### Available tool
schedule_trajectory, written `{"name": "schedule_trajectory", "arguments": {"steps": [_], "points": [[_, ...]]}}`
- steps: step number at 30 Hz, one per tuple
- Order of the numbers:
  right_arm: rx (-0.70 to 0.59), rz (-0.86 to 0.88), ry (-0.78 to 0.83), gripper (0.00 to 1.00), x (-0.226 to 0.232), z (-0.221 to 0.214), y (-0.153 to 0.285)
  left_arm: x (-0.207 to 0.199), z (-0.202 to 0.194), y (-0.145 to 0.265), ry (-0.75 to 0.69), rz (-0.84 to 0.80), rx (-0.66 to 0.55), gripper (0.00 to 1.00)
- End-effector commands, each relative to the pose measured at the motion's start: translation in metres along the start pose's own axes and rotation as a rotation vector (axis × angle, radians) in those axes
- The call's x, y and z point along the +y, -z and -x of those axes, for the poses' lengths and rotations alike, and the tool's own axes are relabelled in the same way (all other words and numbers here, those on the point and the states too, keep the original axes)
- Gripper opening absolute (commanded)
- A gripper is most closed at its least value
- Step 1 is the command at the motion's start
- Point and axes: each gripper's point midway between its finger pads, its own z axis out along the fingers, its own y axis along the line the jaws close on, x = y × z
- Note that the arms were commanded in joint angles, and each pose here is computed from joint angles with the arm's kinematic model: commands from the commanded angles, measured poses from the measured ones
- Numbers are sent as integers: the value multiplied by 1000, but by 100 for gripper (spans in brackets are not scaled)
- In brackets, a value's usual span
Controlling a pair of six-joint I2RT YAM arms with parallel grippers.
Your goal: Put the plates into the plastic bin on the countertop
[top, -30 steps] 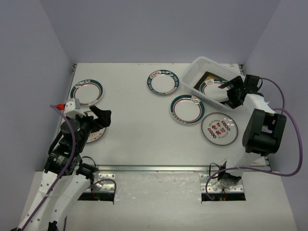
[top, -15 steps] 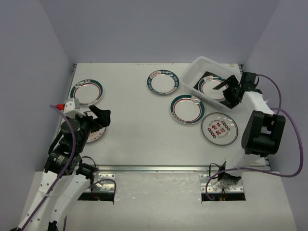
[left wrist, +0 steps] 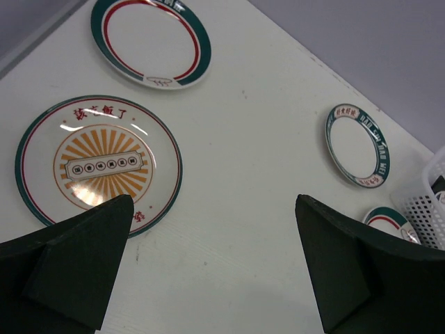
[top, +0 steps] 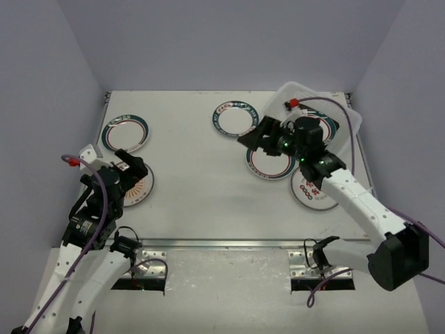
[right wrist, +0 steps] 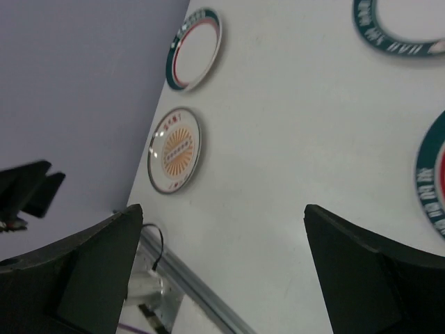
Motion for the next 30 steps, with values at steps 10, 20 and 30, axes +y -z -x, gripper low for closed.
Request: {"name": "schedule_trajectory", "arguments": {"steps": [10, 20, 30], "points": [[505, 86, -199, 89, 78, -274, -183, 24, 47, 26, 91, 76, -198, 100], [486, -199, -318, 82, 23, -333, -279, 5, 48, 31, 67, -65, -208, 100], [456, -308, -364, 4, -4, -345, -291, -6, 48, 35, 55, -141, -208, 100]]}}
